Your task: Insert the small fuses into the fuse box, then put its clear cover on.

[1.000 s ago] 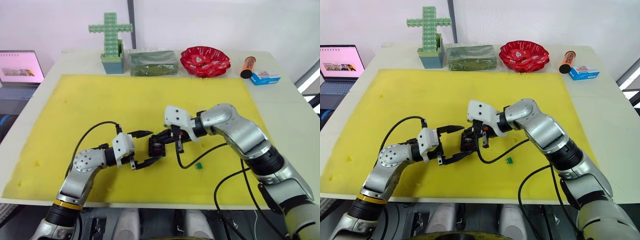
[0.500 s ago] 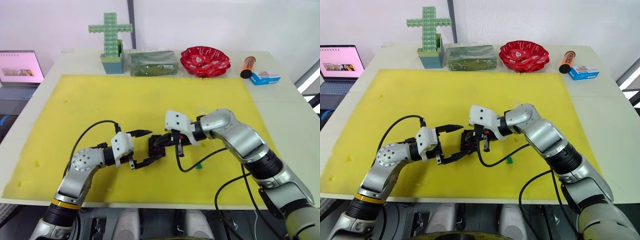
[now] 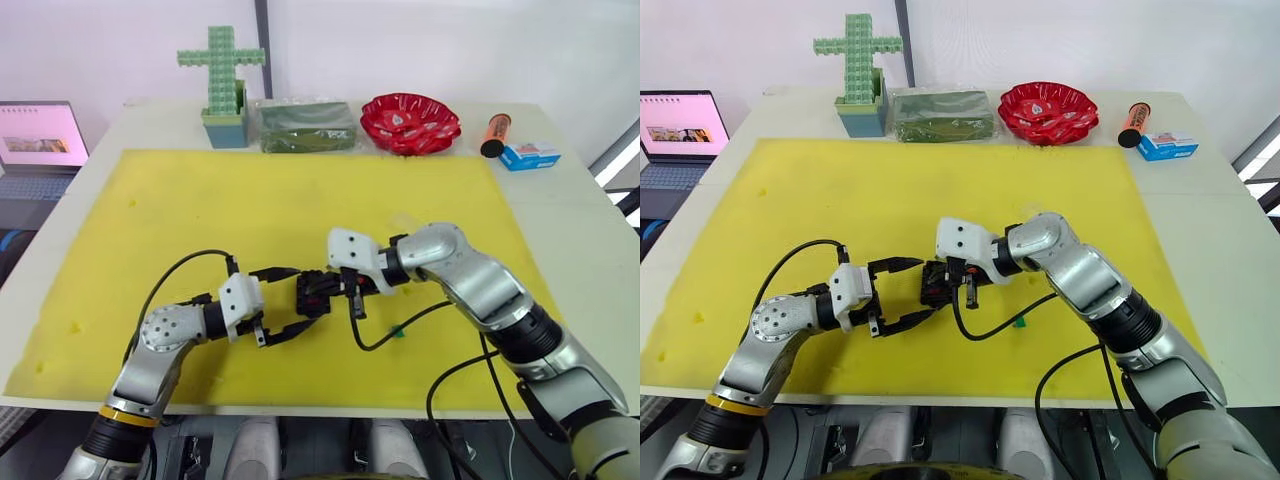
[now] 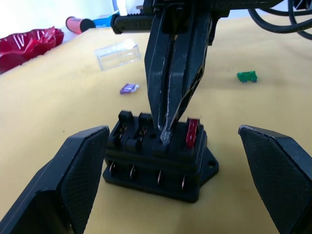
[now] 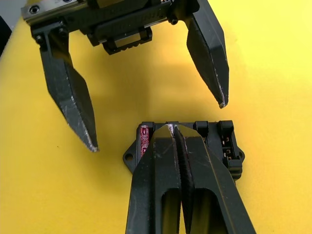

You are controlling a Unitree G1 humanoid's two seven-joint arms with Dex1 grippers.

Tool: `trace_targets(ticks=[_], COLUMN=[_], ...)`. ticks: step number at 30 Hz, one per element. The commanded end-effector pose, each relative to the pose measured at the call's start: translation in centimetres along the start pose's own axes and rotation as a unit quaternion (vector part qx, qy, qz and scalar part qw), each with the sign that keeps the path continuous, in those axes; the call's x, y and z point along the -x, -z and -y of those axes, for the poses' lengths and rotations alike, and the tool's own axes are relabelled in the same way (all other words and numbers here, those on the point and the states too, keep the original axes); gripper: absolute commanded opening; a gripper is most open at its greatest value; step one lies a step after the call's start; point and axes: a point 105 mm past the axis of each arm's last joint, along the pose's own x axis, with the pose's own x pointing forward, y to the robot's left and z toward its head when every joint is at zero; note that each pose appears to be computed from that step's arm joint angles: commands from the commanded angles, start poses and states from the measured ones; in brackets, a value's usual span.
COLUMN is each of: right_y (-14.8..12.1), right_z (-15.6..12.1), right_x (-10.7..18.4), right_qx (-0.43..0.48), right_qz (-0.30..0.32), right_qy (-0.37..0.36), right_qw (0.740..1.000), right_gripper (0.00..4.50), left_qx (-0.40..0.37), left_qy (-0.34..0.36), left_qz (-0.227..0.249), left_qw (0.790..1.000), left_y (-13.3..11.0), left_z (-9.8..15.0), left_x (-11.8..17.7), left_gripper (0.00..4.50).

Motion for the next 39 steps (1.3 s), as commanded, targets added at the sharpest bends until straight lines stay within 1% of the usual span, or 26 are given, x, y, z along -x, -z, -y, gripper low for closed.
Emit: trace_targets(ticks=[1, 3, 7, 11, 15, 22, 25, 26, 29, 32, 33, 35, 37, 38, 39], right_y=[3.4, 4.0, 4.2, 5.0, 4.6, 0.3, -2.8, -3.4, -4.0, -3.9, -3.2, -1.5, 0.1, 1.7, 3.2], right_z=[-0.6, -0.5, -0.1, 0.0, 0.1, 0.7, 1.0, 1.1, 1.6, 1.9, 1.9, 2.0, 2.0, 2.1, 2.0], right_x=[-0.5, -0.6, -0.7, -0.5, -0.5, 0.7, 2.2, 2.9, 4.5, 6.4, 7.1, 8.4, 9.5, 10.6, 11.7], right_qx=[-0.025, -0.032, -0.039, -0.041, -0.036, -0.02, -0.017, -0.01, -0.01, -0.02, -0.017, -0.015, -0.016, -0.02, -0.028], right_qz=[-0.061, -0.067, -0.062, -0.071, -0.053, 0.05, 0.125, 0.138, 0.154, 0.174, 0.167, 0.142, 0.117, 0.092, 0.07], right_qy=[-0.01, -0.005, 0.003, 0.005, 0.007, 0.026, 0.041, 0.05, 0.078, 0.102, 0.111, 0.128, 0.145, 0.162, 0.176], right_qw=[0.998, 0.997, 0.997, 0.997, 0.998, 0.998, 0.991, 0.989, 0.985, 0.979, 0.98, 0.981, 0.982, 0.982, 0.981], right_gripper=[0.08, 0.08, 0.08, 0.08, 0.08, 0.08, 0.08, 0.08, 0.08, 0.62, 0.91, 1.69, 2.35, 2.77, 3.07], left_qx=[-0.018, -0.019, -0.019, -0.019, -0.018, -0.012, -0.008, -0.005, -0.001, 0.004, 0.001, 0.0, -0.002, -0.015, -0.027], left_qy=[-0.008, -0.013, -0.014, -0.014, -0.015, -0.011, -0.014, -0.017, -0.023, -0.046, -0.062, -0.089, -0.108, -0.128, -0.149], left_qz=[0.009, 0.007, 0.006, 0.008, 0.009, 0.013, 0.006, 0.004, -0.007, -0.035, -0.048, -0.064, -0.08, -0.102, -0.125], left_qw=[1.0, 1.0, 1.0, 1.0, 1.0, 1.0, 1.0, 1.0, 1.0, 0.998, 0.997, 0.994, 0.991, 0.986, 0.981], left_y=[-0.6, -0.5, -0.6, -0.7, -0.7, -1.1, -1.6, -2.0, -3.0, -3.5, -3.7, -3.9, -3.9, -3.6, -3.2], left_z=[-0.4, -0.6, -0.7, -0.8, -0.8, -0.6, -1.3, -1.7, -2.6, -4.3, -5.1, -6.4, -7.2, -8.0, -8.8], left_x=[0.4, 0.5, 0.6, 0.5, 0.5, 1.7, 2.9, 3.4, 4.5, 6.4, 7.2, 8.5, 9.6, 10.8, 12.1], left_gripper=[4.5, 4.5, 4.5, 4.5, 4.5, 4.5, 4.5, 4.5, 4.5, 4.5, 4.5, 4.5, 4.5, 4.5, 4.5])
